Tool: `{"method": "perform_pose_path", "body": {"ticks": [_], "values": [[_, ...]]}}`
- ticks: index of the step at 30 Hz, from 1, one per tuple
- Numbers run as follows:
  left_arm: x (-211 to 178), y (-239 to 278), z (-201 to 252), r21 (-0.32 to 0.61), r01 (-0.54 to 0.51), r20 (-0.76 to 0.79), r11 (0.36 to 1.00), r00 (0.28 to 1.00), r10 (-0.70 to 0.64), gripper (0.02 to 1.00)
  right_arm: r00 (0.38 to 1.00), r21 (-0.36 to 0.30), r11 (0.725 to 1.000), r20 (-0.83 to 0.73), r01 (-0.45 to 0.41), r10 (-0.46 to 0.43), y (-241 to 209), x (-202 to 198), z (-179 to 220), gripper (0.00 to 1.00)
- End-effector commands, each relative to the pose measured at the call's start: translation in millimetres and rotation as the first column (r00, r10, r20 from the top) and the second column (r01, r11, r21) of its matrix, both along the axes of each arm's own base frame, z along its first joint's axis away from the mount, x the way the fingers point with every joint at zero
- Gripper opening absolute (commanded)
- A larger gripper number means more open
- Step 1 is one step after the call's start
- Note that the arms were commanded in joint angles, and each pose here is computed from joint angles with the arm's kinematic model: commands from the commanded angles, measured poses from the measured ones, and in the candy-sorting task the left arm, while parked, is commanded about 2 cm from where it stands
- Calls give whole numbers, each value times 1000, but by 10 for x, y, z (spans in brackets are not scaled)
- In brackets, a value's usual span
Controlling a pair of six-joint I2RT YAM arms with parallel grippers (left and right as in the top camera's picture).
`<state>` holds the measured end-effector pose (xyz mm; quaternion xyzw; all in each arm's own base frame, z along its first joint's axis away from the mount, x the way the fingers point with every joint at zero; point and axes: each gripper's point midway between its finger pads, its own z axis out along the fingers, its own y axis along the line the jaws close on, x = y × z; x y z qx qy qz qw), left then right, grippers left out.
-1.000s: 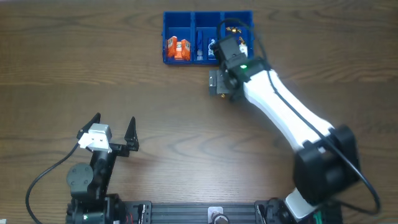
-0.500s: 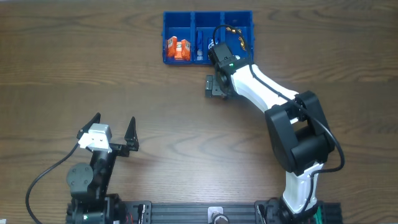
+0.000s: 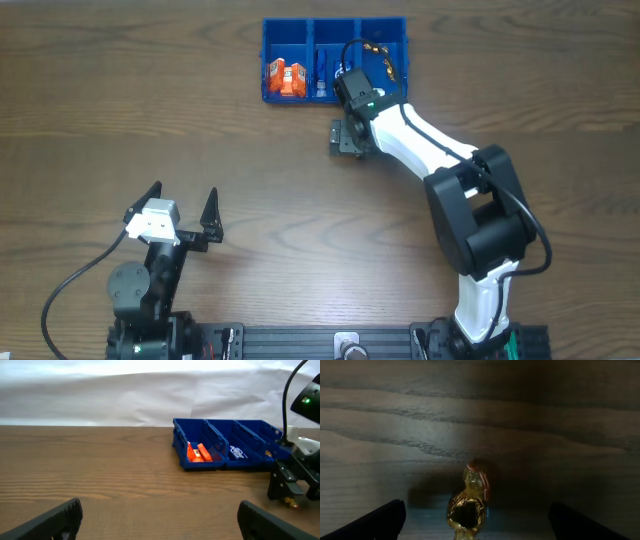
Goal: Sort Candies Into Trays
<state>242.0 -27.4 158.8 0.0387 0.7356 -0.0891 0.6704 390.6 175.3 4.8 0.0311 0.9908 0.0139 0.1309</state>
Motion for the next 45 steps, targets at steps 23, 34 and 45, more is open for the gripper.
{"method": "perform_pose_path", "body": {"ticks": [23,34,45], "values": [[-10,-42,-159,9,25,-42,1000,999,-25,998,1000,-6,1000,-9,8,-9,9,-4,-73,165],[-10,-42,-160,9,25,-42,1000,999,-25,996,977,25,999,212,26,-31,-114,85,1024,106],[-10,-42,-159,9,25,-42,1000,999,-25,996,769,-20,1000,639,3,11,-562,841,2673,112]]}}
